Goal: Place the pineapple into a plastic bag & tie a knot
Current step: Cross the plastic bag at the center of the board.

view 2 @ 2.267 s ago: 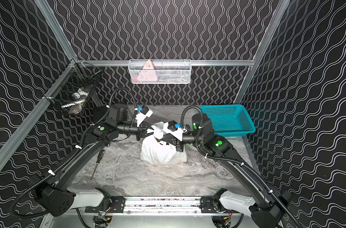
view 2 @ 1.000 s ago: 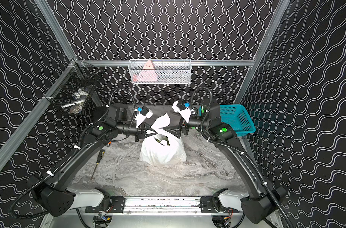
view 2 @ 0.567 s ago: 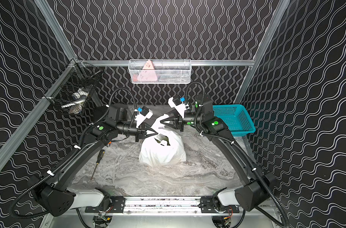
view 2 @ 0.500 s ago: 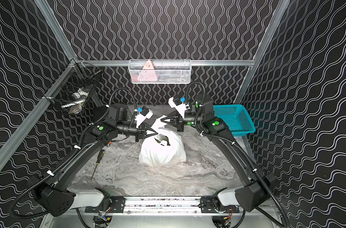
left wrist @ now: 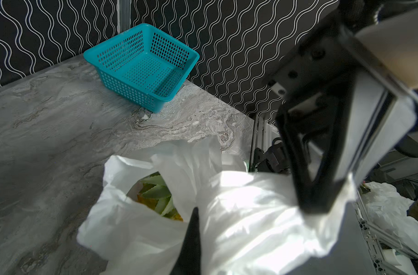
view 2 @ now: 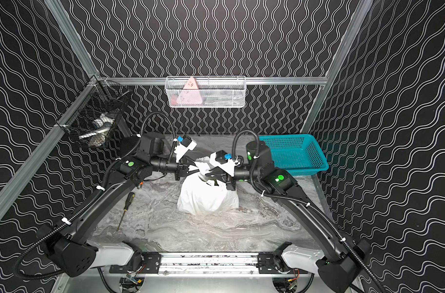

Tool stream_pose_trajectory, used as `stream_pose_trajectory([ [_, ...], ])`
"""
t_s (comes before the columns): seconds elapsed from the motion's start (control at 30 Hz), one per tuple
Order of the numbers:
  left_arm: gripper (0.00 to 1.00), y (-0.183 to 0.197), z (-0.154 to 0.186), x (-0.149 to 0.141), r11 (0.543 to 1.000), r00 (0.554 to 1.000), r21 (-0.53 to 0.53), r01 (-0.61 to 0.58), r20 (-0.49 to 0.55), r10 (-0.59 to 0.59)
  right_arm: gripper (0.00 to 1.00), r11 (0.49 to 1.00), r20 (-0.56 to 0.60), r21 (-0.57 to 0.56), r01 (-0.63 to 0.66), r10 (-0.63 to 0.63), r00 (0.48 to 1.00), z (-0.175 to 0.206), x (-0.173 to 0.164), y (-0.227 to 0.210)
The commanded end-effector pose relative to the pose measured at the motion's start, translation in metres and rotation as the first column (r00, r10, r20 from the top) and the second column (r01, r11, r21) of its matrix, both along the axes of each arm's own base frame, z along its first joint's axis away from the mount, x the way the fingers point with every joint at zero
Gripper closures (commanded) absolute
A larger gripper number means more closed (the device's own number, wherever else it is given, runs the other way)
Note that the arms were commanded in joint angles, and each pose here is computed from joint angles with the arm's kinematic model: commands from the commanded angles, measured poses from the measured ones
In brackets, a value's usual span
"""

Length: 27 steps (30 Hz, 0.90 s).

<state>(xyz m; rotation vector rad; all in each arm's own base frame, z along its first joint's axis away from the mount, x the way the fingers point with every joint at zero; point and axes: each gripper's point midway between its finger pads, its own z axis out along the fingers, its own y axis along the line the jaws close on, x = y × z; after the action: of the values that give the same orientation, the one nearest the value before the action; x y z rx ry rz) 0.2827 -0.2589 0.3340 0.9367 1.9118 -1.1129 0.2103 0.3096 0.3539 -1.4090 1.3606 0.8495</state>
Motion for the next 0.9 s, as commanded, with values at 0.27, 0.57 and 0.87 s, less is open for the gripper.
stream_pose_trajectory([
  [0.27, 0.95, 0.0, 0.01, -0.022, 0.996, 0.997, -0.045, 0.074, -0.018, -0.075, 1.0, 0.965, 0.196, -0.093, 0.246, -0.224, 0.955, -0.055, 0.047, -0.001],
  [0.57, 0.8, 0.0, 0.005, -0.034, 0.991, 0.992, -0.049, 0.121, -0.029, -0.123, 1.0, 0.973, 0.174, -0.095, 0.211, -0.193, 0.966, -0.055, 0.041, 0.0],
  [0.87, 0.71, -0.002, 0.003, -0.028, 0.994, 0.993, -0.046, 0.104, -0.044, -0.106, 1.0, 0.985, 0.179, -0.089, 0.151, -0.133, 0.975, -0.05, 0.029, 0.002],
])
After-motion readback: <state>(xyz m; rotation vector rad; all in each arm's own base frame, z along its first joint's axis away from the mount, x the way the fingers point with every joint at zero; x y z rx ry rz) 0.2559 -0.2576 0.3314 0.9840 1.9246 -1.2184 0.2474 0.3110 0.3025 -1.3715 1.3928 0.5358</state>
